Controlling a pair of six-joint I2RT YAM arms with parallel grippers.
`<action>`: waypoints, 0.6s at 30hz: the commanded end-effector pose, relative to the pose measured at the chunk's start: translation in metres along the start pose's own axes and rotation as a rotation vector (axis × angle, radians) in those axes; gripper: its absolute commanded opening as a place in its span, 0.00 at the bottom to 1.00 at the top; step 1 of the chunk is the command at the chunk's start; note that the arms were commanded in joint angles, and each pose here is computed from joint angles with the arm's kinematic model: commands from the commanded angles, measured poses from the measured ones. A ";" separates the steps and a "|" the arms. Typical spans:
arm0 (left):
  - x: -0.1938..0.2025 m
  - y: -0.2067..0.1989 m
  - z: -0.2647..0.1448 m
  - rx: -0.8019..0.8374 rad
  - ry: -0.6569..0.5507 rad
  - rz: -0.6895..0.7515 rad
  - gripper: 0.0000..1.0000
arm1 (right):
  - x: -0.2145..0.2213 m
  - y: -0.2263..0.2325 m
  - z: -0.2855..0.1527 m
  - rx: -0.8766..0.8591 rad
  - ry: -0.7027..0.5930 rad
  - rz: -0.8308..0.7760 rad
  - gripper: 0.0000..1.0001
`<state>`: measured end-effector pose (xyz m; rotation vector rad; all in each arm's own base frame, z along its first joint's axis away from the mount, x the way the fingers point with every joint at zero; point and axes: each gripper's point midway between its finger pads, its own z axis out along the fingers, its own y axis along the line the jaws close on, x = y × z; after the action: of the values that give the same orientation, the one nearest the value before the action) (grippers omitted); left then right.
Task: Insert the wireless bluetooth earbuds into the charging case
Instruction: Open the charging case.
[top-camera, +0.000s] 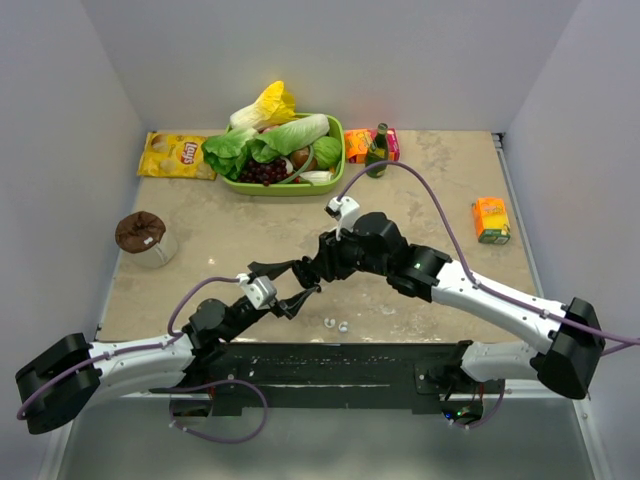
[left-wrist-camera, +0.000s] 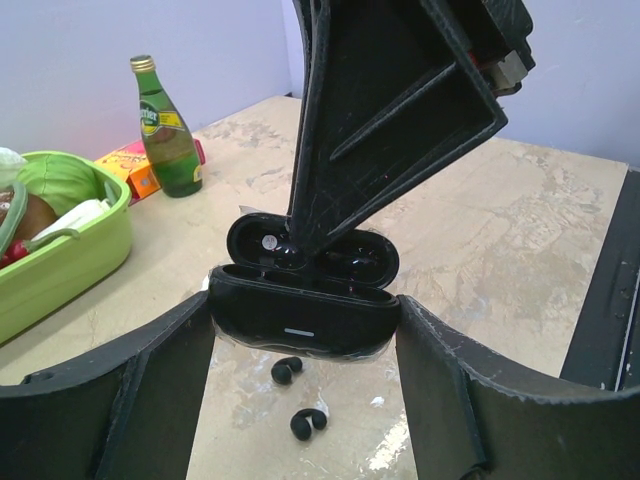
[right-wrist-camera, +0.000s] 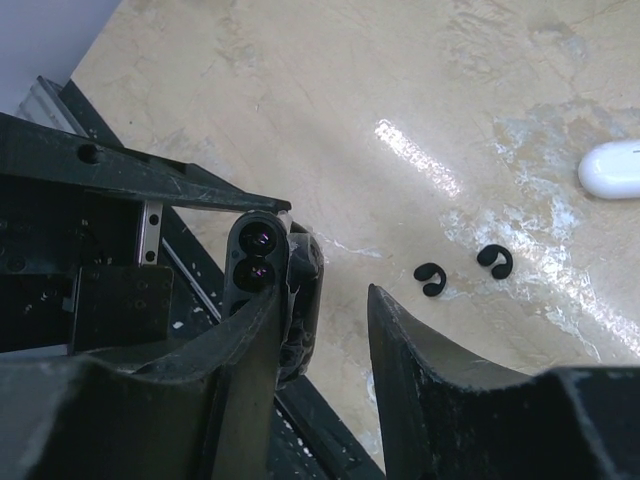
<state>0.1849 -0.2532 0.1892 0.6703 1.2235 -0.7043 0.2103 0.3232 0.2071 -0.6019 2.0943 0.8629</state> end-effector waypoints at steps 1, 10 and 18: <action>-0.018 0.002 0.001 -0.011 -0.076 0.019 0.00 | 0.000 0.002 0.005 -0.022 -0.001 -0.008 0.42; -0.017 0.003 0.001 -0.017 -0.074 0.013 0.00 | 0.002 0.002 0.005 -0.024 0.005 -0.010 0.31; -0.007 0.006 0.002 -0.049 -0.031 -0.033 0.02 | -0.008 0.005 -0.002 -0.033 -0.022 -0.060 0.00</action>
<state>0.1876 -0.2518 0.1866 0.6577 1.2387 -0.6929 0.2072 0.3282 0.1992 -0.6283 2.1095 0.8822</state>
